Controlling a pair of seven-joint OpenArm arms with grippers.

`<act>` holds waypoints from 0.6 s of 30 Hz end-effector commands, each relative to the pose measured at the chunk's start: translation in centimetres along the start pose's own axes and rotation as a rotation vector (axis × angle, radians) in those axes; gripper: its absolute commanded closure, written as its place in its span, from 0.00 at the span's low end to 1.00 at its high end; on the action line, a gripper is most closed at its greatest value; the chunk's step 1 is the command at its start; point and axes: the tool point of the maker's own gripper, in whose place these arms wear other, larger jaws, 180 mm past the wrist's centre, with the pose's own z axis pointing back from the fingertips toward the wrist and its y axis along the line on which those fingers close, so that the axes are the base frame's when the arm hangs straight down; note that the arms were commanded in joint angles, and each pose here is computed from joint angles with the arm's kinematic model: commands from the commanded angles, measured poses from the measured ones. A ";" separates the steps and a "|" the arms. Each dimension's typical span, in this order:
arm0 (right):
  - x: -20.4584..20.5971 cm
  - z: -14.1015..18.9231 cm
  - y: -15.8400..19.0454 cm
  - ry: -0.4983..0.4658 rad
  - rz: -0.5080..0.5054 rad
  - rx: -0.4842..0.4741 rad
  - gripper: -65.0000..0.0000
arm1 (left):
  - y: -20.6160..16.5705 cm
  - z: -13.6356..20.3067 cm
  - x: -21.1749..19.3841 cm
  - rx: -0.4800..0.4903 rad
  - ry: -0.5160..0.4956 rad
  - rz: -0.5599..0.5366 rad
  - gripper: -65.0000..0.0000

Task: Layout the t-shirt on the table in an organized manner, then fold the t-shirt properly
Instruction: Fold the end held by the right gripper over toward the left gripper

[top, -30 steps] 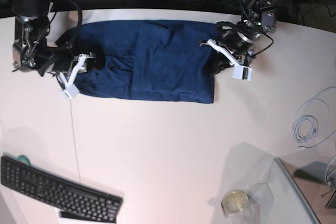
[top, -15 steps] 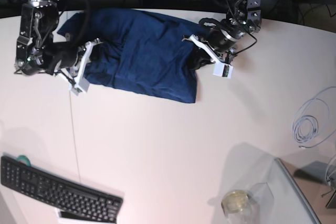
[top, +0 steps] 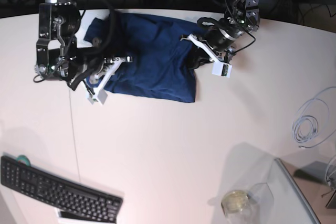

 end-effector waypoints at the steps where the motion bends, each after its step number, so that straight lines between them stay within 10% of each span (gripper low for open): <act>1: 1.1 0.4 1.0 -0.036 -0.006 0.023 1.00 | -0.4 0.0 1.1 -0.013 -0.039 0.001 1.00; 18: 1.8 -2.6 5.8 -0.065 -0.099 0.036 1.00 | -0.8 0.6 2.3 -0.017 -0.071 -0.027 1.00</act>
